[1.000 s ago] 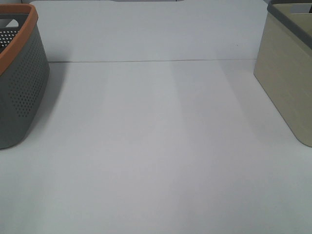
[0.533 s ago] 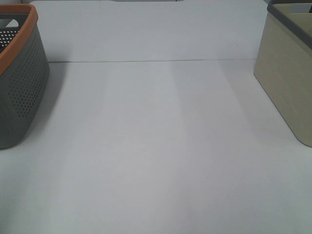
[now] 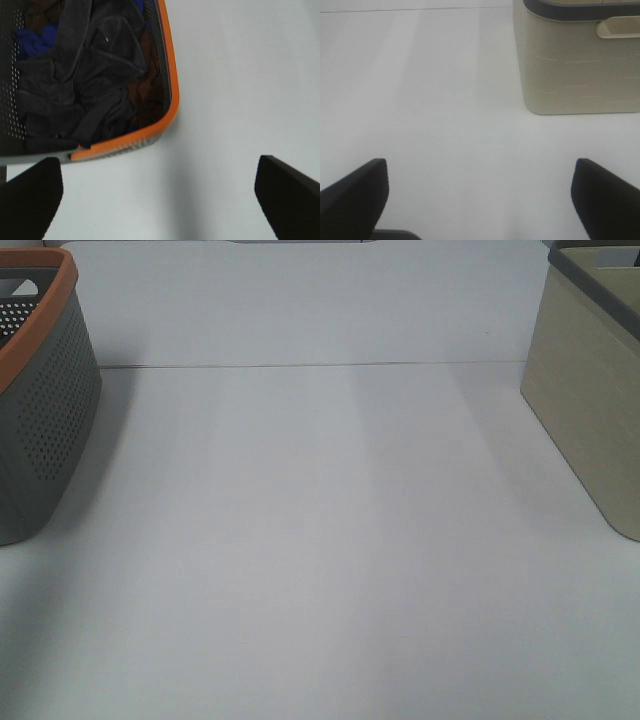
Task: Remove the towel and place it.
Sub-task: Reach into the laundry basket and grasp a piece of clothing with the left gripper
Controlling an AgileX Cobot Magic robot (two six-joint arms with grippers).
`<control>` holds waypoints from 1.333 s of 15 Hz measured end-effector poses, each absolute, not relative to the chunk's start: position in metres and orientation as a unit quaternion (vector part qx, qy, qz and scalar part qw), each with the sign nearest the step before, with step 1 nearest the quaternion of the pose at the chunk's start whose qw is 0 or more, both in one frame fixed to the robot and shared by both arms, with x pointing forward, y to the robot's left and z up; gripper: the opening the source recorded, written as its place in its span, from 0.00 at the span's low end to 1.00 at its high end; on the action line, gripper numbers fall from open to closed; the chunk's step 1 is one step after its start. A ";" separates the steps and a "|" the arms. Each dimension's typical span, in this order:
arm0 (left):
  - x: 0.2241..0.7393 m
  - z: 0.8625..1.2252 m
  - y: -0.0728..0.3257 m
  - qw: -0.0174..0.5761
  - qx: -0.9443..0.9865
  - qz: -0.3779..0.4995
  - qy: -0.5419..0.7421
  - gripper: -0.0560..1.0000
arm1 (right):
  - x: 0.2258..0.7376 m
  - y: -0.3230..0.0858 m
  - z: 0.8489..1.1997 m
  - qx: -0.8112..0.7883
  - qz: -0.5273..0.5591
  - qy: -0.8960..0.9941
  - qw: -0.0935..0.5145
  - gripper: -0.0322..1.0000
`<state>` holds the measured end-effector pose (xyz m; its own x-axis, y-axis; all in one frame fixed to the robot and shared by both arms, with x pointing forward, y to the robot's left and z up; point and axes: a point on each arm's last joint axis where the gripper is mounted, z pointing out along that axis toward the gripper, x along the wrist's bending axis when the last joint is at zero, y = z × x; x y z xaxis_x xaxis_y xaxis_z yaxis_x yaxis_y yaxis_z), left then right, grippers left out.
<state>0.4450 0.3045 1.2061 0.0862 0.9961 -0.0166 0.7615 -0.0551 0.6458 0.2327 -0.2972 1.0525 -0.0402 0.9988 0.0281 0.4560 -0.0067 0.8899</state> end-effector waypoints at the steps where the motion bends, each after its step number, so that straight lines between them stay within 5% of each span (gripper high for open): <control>1: 0.464 1.210 0.306 0.255 0.698 0.228 0.629 0.98 | 0.233 -0.297 1.052 0.596 0.385 0.610 0.353 0.96; 7: 0.566 1.213 0.316 0.239 0.736 0.244 0.585 0.98 | 0.233 -0.297 1.052 0.596 0.385 0.610 0.353 0.96; 20: 0.649 1.082 0.390 0.097 0.867 0.154 0.464 0.98 | 0.233 -0.297 1.052 0.596 0.385 0.610 0.353 0.96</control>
